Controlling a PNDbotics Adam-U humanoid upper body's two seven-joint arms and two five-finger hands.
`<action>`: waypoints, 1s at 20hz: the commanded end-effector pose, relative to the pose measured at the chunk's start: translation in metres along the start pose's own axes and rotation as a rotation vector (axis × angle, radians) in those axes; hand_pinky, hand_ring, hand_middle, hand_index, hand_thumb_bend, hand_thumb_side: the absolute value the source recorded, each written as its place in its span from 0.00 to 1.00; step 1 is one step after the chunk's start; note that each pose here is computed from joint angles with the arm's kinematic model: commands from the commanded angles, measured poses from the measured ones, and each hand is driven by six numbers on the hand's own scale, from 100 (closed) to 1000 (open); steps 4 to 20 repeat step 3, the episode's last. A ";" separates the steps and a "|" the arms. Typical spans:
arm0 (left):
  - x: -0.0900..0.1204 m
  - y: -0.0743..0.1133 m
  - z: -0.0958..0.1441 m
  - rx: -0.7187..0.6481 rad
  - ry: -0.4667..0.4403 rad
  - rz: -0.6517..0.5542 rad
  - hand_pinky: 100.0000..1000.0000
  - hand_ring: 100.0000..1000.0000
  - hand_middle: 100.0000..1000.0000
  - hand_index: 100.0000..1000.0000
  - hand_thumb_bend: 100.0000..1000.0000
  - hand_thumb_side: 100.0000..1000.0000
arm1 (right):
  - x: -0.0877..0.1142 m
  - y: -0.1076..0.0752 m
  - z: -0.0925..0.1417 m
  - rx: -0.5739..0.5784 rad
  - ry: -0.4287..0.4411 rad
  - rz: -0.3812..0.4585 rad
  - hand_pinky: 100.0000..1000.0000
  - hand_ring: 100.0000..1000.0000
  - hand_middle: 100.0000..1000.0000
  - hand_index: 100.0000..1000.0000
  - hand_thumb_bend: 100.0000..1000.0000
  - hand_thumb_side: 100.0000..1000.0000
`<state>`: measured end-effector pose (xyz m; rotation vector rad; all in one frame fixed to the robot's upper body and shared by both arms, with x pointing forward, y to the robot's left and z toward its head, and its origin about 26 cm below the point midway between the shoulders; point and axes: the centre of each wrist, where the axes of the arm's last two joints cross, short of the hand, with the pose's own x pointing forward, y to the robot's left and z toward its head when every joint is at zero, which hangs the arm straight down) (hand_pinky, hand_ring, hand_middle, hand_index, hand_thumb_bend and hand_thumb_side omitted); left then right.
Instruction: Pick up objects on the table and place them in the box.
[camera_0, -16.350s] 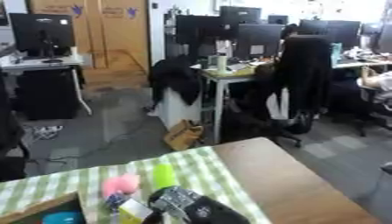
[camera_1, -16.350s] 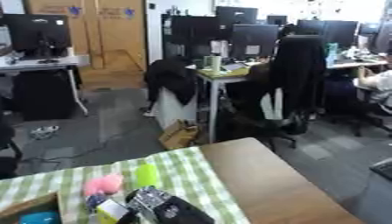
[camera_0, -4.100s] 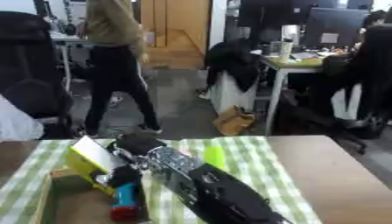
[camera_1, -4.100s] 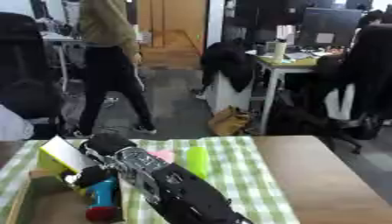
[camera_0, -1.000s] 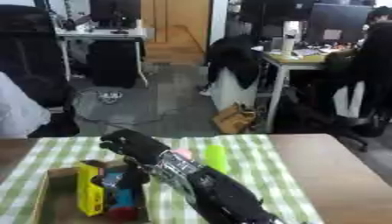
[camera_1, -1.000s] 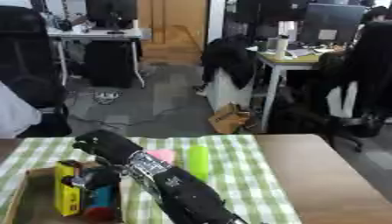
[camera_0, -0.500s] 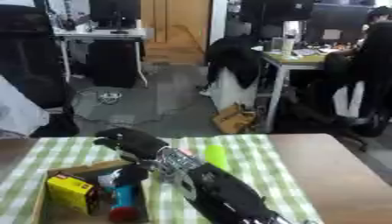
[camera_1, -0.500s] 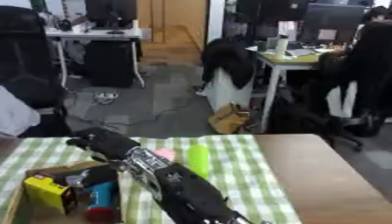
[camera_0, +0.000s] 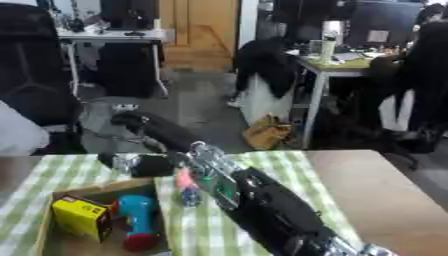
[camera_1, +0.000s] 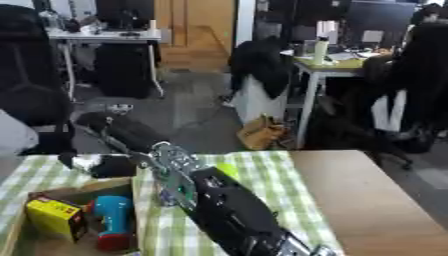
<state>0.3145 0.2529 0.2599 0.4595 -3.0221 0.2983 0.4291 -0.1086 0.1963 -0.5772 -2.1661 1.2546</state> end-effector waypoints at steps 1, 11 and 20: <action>0.003 0.004 -0.009 -0.012 -0.032 -0.020 0.84 0.89 0.87 0.91 0.19 1.00 | 0.016 -0.051 0.006 -0.115 -0.024 -0.037 0.83 0.90 0.85 0.96 0.25 1.00; 0.002 0.005 -0.009 -0.013 -0.029 -0.028 0.84 0.89 0.87 0.91 0.18 1.00 | 0.024 -0.072 0.016 -0.166 -0.033 -0.086 0.80 0.89 0.83 0.95 0.22 1.00; 0.002 0.005 -0.009 -0.013 -0.029 -0.028 0.84 0.89 0.87 0.91 0.18 1.00 | 0.024 -0.072 0.016 -0.166 -0.033 -0.086 0.80 0.89 0.83 0.95 0.22 1.00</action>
